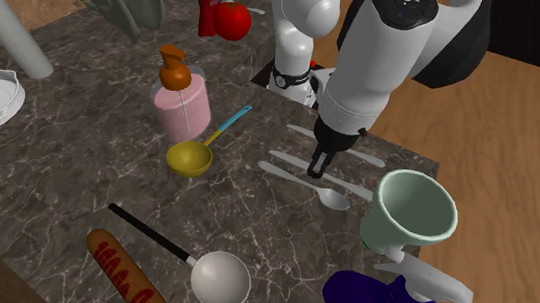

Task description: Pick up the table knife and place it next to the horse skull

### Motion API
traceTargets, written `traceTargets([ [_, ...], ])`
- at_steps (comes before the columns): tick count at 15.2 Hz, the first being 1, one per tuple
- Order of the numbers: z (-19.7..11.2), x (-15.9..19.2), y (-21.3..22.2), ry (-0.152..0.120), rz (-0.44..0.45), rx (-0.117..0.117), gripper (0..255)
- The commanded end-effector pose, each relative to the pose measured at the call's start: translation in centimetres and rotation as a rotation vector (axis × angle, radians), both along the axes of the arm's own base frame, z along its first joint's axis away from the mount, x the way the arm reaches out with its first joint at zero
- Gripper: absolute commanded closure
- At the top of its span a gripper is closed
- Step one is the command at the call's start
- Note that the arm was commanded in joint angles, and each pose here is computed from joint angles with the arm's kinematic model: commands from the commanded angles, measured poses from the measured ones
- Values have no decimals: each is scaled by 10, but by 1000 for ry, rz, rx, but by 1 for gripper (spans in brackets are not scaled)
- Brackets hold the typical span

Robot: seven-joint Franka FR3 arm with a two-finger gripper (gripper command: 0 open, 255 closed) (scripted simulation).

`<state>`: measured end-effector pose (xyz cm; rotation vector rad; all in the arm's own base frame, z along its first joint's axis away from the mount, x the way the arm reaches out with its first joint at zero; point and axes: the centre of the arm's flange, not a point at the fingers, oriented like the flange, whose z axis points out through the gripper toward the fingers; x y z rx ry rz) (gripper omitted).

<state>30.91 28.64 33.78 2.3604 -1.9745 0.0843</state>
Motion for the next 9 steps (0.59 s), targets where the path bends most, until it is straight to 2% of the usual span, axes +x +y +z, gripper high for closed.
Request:
traceTargets([
  [1,-9,-4,-1,30,0,-11,255],
  [4,-13,-7,-2,30,-1,-11,255],
  [9,14,-8,-2,30,0,-11,255],
])
